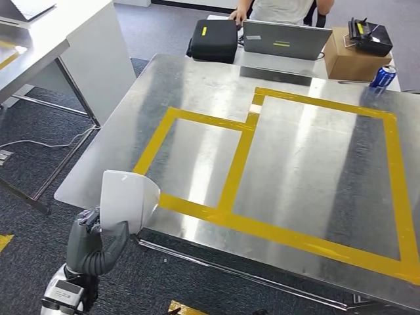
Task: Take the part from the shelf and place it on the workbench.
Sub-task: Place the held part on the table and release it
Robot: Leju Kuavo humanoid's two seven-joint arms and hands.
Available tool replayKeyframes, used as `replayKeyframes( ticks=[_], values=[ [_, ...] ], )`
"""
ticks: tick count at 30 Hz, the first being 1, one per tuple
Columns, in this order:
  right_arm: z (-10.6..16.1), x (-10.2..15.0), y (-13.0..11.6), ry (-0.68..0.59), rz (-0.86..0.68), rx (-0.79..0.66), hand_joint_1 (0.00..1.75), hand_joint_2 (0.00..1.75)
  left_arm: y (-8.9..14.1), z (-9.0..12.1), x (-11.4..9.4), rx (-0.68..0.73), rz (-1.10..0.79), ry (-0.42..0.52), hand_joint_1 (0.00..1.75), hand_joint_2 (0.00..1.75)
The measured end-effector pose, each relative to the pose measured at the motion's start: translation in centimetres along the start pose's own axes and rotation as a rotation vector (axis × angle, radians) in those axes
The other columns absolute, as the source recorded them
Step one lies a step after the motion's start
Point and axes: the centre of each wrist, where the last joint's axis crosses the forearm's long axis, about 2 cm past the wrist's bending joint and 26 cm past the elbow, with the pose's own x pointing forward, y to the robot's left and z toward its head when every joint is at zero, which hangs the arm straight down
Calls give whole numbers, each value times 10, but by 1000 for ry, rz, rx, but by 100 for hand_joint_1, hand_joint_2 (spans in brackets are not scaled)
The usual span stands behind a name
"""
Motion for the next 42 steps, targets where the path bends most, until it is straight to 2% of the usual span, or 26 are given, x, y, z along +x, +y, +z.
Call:
replayKeyframes(
  ticks=[18,20,22,26,29,37,39,42],
  values=[
    [0,4,1,-4,11,5,0,0,-2,-4,0,-21,-40,-4,175,175],
    [0,4,1,1,18,5,0,0,0,-6,-1,-39,-142,32,175,175],
    [1,4,2,8,29,6,0,0,1,-10,-3,-69,-332,69,175,175],
    [1,6,2,13,60,17,0,0,1,-21,-18,-180,-629,97,175,175],
    [1,6,2,14,69,21,0,0,3,-25,-28,-230,-689,103,175,175],
    [1,6,2,12,86,26,0,0,4,-29,-40,-282,-772,107,175,175],
    [1,6,3,7,111,35,0,0,6,-39,-46,-320,-872,95,175,175],
    [1,8,4,-3,159,51,0,0,15,-70,-66,-395,-1091,78,175,175]
  ],
)
